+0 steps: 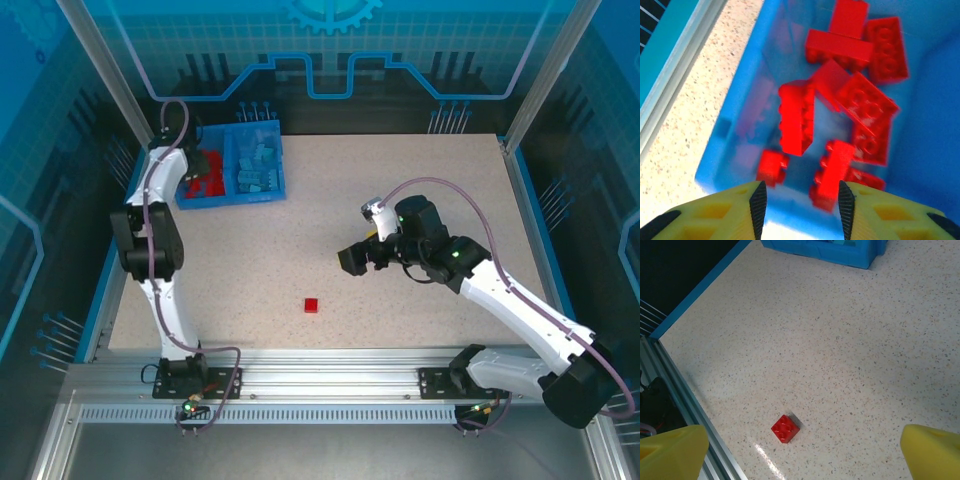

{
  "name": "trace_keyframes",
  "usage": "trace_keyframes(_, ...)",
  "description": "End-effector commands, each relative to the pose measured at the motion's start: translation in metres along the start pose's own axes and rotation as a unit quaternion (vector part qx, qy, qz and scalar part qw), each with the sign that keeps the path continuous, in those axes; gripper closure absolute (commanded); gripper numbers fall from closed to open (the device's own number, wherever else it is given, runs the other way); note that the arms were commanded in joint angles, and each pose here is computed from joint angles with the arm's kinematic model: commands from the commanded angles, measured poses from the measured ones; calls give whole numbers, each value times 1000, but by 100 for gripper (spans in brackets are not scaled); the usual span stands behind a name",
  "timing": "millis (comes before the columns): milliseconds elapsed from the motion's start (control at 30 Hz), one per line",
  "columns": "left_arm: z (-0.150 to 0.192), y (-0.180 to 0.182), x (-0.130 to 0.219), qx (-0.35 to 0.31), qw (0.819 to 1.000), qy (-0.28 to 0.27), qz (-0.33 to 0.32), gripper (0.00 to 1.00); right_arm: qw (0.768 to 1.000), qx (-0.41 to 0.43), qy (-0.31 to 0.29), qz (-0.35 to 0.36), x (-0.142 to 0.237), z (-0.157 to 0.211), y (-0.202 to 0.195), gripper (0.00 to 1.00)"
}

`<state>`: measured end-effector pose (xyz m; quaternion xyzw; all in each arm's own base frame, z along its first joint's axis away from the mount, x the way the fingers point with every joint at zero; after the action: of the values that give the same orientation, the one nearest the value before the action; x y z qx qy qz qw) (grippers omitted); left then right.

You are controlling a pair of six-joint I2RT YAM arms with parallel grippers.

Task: Sort the legos into containers by color

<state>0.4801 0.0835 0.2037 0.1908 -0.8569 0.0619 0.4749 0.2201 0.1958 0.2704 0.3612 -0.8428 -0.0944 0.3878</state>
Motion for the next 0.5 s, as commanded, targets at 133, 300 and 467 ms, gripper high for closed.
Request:
trace_keyframes(133, 55, -55, 134, -28, 983, -51, 175, 54, 1000, -6, 7, -7, -12, -3, 2, 0)
trace_keyframes(300, 137, -97, 171, -93, 975, -24, 198, 54, 999, -19, -12, 29, -13, -3, -9, 0)
trace_keyframes(467, 219, -128, 178, -104, 971, 28, 214, 54, 996, -56, -36, 66, -8, 0, -27, 0)
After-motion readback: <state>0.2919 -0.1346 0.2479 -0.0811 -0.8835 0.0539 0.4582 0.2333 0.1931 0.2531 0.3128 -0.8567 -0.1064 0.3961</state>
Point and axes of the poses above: each hand's point on the last joint's axis, 136 mm out from that joint toward the fingers, its own x axis back along the fingers, its own y axis along the line the jaws close on, z = x × y, the point moved 7 cm from there along x, back along the fingers, and after that the axes turned 8 degrees about -x, right-handed, at the moved point
